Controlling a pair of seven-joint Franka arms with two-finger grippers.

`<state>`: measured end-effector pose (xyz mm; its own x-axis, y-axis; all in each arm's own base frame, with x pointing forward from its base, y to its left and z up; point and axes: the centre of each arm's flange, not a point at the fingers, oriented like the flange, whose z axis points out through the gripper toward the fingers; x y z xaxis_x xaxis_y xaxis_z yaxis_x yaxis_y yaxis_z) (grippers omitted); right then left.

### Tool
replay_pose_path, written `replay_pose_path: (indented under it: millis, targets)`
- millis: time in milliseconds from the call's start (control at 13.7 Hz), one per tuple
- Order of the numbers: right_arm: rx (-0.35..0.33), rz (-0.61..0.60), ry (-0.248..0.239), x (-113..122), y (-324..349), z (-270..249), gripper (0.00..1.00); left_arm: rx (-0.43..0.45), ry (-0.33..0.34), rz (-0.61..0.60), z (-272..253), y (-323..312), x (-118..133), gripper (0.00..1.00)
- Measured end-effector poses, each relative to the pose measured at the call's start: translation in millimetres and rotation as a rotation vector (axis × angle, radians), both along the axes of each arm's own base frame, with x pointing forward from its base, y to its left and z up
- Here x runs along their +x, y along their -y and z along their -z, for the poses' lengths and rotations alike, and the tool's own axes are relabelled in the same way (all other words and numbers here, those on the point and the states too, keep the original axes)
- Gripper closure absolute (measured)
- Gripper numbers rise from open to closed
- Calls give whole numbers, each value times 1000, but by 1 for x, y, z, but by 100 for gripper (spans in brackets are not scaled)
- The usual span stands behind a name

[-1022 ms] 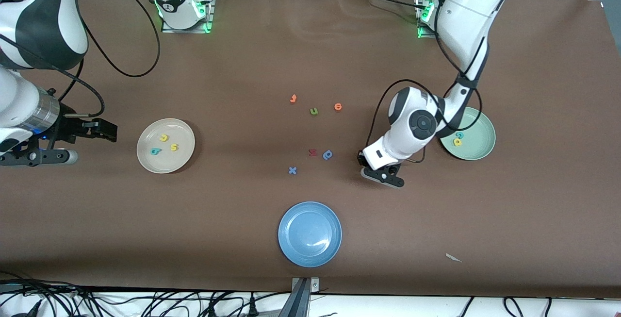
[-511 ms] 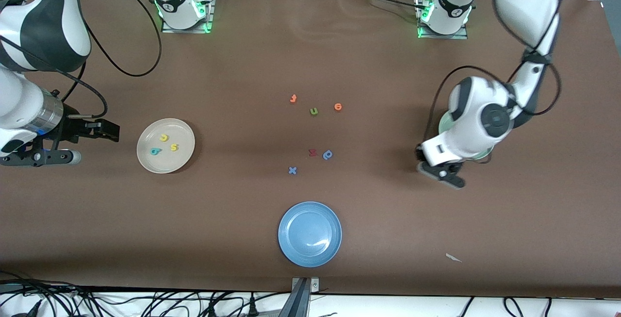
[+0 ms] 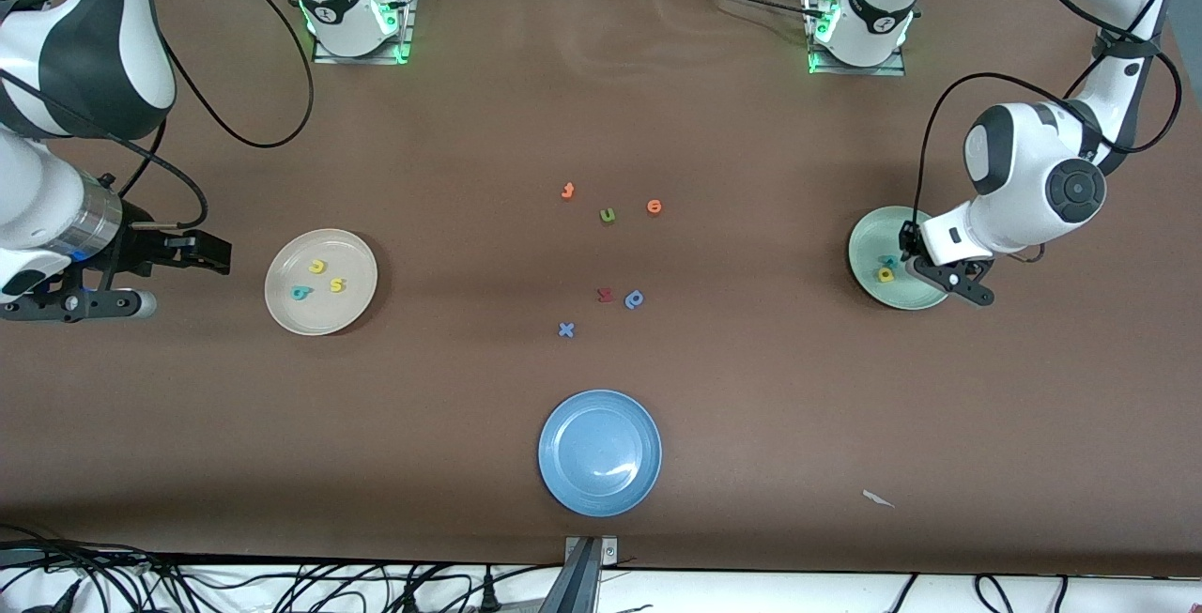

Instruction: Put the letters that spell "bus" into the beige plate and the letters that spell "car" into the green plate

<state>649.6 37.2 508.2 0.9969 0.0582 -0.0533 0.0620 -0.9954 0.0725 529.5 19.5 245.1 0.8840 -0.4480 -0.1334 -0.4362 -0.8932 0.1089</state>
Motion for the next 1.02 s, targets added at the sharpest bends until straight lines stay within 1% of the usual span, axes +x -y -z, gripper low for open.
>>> replay_pose_path:
  millis: [73,219,292,365,438,511,584,657,803,876,1022]
  targets:
    - [0,0,0,0,0,0,0,-1,-11,-4,2,-2,-3,71]
    - [0,1,0,0,0,0,0,0,-10,-7,0,-4,-3,51]
    - [0,1,0,0,0,0,0,0,-5,-9,-3,-5,-2,40]
    - [0,1,0,0,0,0,0,0,1,-12,-7,-6,-2,31]
    - [0,2,0,0,0,0,0,-1,7,-16,-11,-8,-3,20]
    - [0,2,0,0,0,0,0,-1,18,-21,-18,-11,-2,9]
    - [0,2,0,0,0,0,0,-2,38,-24,-28,-13,-1,0]
    - [0,3,0,0,0,0,0,-4,63,-26,-41,-13,0,0]
    - [0,34,3,0,0,0,0,-10,135,-21,-83,-11,2,0]
    - [-1,55,4,0,0,0,0,-16,161,-15,-109,-8,0,0]
    - [-1,60,4,0,0,0,0,-31,192,6,-165,2,-13,0]
